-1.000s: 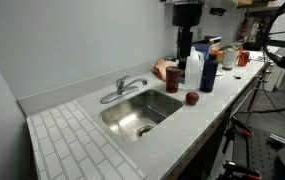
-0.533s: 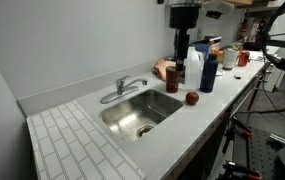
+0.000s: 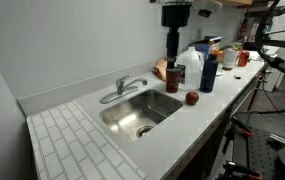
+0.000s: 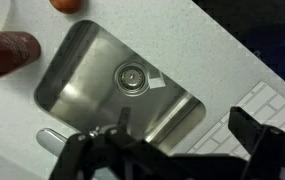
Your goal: Move the tap nozzle to the right
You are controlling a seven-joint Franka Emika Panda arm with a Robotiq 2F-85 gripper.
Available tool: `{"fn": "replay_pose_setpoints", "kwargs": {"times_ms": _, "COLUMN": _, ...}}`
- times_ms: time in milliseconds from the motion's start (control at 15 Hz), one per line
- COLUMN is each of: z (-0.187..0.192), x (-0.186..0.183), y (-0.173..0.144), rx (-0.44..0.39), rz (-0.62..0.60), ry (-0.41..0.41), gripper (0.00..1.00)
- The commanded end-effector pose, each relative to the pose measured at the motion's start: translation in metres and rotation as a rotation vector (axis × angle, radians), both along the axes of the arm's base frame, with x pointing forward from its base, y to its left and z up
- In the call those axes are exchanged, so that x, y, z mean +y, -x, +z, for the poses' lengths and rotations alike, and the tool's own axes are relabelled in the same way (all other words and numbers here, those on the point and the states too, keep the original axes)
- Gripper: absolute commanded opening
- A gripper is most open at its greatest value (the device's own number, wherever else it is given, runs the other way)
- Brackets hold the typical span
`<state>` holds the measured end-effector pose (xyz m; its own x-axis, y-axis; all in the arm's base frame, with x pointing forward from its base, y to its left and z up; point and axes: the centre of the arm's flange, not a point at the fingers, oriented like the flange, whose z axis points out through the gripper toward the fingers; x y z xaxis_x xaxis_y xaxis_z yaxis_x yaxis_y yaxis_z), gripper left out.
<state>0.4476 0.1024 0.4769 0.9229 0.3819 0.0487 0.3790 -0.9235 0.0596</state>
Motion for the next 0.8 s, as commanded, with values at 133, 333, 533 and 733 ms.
{"fn": "replay_pose_setpoints", "kwargs": {"times_ms": 133, "z": 0.007, "x": 0.031, "y": -0.066, "rx": -0.008, "rz": 0.001, "ry": 0.005, "gripper": 1.00}}
{"fn": "replay_pose_setpoints", "kwargs": {"times_ms": 333, "z": -0.009, "x": 0.044, "y": -0.090, "rx": -0.010, "rz": 0.017, "ry": -0.002, "gripper": 1.00}}
{"fn": "replay_pose_setpoints", "kwargs": {"times_ms": 533, "z": -0.034, "x": 0.046, "y": -0.115, "rx": -0.042, "rz": 0.022, "ry": -0.038, "gripper": 1.00}}
{"fn": "replay_pose_setpoints", "kwargs": {"times_ms": 733, "z": -0.061, "x": 0.041, "y": -0.141, "rx": -0.085, "rz": 0.006, "ry": -0.058, "gripper": 1.00}}
